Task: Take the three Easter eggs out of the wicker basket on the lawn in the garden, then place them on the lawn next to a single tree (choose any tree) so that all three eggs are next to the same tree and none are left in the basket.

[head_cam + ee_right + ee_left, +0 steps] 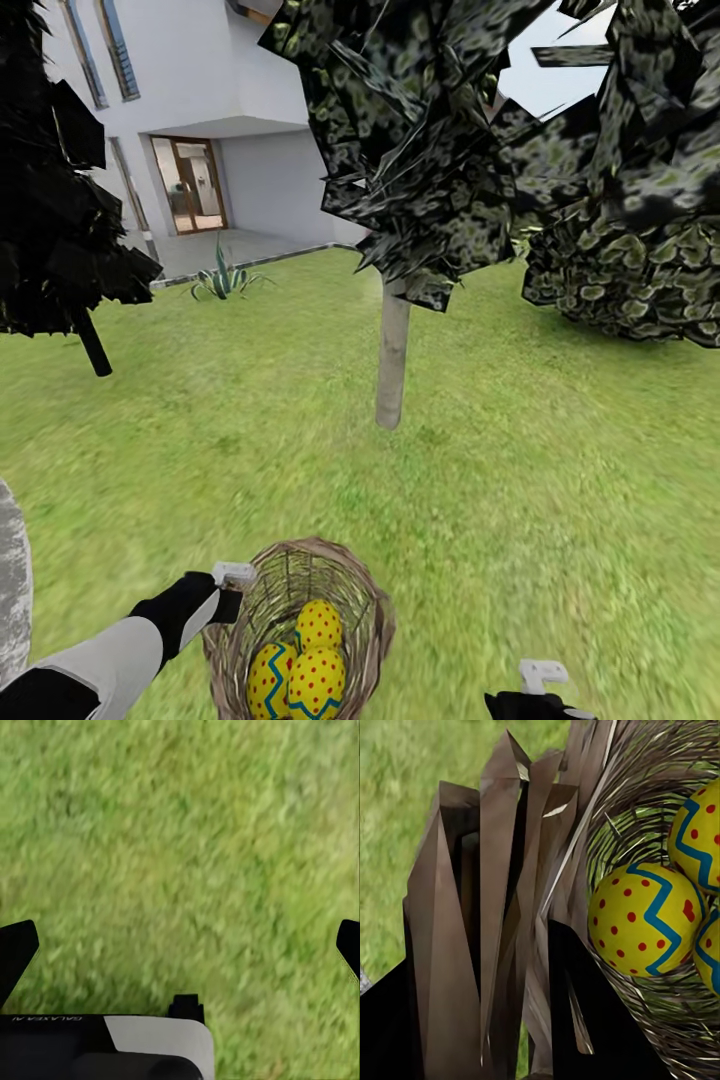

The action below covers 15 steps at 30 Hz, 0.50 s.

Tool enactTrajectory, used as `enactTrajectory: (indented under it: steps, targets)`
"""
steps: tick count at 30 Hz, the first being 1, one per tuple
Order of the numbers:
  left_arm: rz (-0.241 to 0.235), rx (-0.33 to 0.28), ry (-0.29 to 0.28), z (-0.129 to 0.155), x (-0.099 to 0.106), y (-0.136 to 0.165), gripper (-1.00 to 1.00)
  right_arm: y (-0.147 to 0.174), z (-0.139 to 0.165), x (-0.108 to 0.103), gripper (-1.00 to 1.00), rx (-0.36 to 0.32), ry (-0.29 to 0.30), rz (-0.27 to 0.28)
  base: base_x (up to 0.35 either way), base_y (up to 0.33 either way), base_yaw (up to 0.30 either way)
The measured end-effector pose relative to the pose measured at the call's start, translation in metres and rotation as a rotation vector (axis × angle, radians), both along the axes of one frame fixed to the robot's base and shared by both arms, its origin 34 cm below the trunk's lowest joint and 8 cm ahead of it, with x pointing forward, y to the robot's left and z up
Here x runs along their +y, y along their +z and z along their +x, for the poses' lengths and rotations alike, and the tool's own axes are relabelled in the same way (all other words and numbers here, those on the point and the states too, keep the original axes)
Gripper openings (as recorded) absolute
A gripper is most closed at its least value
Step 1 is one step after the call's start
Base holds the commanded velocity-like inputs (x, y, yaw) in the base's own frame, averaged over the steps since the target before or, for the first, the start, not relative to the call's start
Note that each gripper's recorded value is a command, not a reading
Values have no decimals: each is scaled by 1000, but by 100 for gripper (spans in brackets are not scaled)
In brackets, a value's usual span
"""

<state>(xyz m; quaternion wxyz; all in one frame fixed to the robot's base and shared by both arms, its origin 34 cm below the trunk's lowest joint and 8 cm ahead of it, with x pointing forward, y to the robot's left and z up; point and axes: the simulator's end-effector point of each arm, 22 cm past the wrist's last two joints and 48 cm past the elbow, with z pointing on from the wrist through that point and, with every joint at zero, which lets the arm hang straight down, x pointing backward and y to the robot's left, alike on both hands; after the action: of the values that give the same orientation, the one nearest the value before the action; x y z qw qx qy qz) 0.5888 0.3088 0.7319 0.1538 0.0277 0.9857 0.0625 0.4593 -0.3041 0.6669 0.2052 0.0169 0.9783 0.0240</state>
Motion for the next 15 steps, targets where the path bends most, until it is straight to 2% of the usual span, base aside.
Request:
enactTrajectory:
  steps: [15]
  targets:
    - [2, 1, -3, 0, 0, 0, -100, 0, 0, -1, 100, -1, -2, -1, 326, 0, 4]
